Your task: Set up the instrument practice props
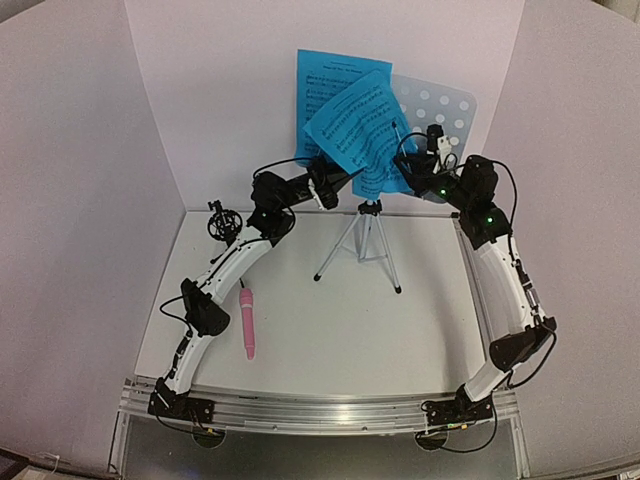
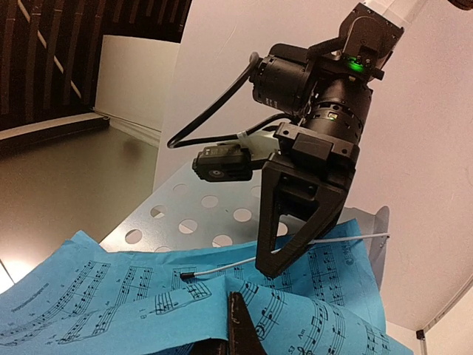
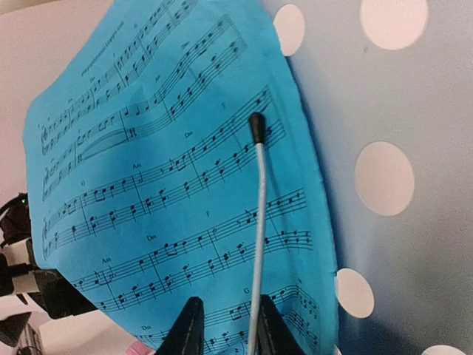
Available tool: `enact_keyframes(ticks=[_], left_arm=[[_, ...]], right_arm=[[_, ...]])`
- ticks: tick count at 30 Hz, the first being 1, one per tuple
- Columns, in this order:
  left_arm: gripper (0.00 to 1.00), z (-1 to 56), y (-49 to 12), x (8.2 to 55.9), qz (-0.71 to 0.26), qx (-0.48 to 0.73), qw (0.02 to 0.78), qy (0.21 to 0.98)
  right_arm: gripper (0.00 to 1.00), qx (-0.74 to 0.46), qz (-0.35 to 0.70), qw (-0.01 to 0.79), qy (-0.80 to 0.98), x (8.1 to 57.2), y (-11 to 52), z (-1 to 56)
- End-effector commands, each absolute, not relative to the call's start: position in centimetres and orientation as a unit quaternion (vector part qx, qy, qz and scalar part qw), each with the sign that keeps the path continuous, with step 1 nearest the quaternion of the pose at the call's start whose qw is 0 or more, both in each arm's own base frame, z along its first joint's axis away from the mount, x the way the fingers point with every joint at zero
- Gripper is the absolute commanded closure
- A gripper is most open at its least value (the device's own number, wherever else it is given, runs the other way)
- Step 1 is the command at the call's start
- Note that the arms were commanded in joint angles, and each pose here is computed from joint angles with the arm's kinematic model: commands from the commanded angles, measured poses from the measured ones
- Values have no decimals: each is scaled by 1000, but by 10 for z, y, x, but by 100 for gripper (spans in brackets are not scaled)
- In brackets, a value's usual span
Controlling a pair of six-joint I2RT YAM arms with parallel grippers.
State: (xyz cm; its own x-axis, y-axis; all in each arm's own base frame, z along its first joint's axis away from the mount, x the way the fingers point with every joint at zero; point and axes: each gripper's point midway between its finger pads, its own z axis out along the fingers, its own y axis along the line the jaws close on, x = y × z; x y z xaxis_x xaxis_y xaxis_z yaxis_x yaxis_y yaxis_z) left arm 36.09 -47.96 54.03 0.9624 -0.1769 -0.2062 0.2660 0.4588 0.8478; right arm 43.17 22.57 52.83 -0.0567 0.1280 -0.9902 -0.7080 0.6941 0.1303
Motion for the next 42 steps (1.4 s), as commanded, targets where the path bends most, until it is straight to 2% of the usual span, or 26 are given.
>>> enact_keyframes(ticks=[1,12,15,17,29,42], left_arm=[[100,548,-476,356,-111,494,862,22],[100,545,-477,353,-110,501,858,14],[100,542,-478,352,-109,508,855,10],[100,541,-478,351,-107,510,854,8],[100,537,-480,353,-98,514,852,4],[100,537,-479,349,-102,516,851,-2]], right_arm=[[71,-236,335,661,629,408,227,550],[51,-231,376,688,576,367,219,615],[39,-209,373,705,566,369,213,632],[36,-185,361,721,562,373,205,643],[43,-146,329,749,557,415,200,650],[49,-130,324,704,619,422,200,600]])
